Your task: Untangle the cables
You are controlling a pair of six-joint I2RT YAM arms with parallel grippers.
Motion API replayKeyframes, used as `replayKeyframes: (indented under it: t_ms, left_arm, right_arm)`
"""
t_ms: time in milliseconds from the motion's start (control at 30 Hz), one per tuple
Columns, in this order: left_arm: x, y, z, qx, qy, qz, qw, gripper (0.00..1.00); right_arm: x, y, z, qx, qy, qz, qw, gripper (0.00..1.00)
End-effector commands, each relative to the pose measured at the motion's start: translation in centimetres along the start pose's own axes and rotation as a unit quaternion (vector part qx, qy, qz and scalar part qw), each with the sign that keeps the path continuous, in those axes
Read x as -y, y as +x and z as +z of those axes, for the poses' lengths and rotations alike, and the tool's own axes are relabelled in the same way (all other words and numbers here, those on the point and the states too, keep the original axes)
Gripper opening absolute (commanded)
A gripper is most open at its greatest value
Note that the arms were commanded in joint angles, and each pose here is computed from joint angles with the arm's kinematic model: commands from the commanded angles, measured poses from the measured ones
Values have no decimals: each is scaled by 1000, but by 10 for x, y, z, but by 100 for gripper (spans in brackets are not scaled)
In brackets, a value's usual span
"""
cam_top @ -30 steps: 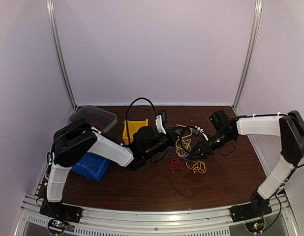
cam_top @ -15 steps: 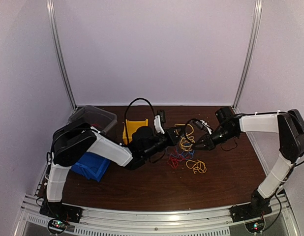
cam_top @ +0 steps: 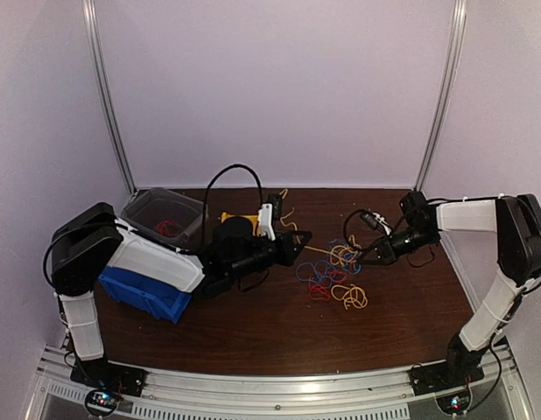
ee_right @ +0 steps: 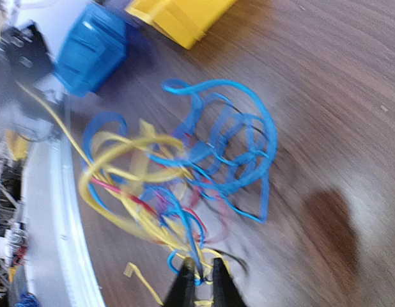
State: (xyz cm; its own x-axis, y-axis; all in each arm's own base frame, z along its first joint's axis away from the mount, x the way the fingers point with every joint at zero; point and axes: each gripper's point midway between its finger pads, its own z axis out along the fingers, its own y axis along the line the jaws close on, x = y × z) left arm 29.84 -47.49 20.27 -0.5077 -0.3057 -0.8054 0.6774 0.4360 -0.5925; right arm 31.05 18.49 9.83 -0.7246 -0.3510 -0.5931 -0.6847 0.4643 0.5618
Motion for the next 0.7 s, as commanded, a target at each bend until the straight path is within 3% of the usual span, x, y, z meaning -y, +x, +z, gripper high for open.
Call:
replayKeyframes:
  t_ms: [0,133,333,533,667]
  left_arm:
    - [52,-133,-45,172,34,49,983,0]
    - [53,-135,-48,150,15,65,986,0]
    - [60,-114,-34,100,50,57,992,0]
    - [74,-114,-24,93,84,41,991,0]
    - [79,-113,-16,89,95,33,991,0]
  right_arm:
    - [53,49,-25,-69,110,66,989,24]
    - [35,39,-32,-64,77,41,994,35]
    - [-17,-2,-51,-8,29,-47,998,38]
    - [-88,-55,-60,59,23,-192,979,66]
    - [-109,-58,-36,54,28,-248,967,70]
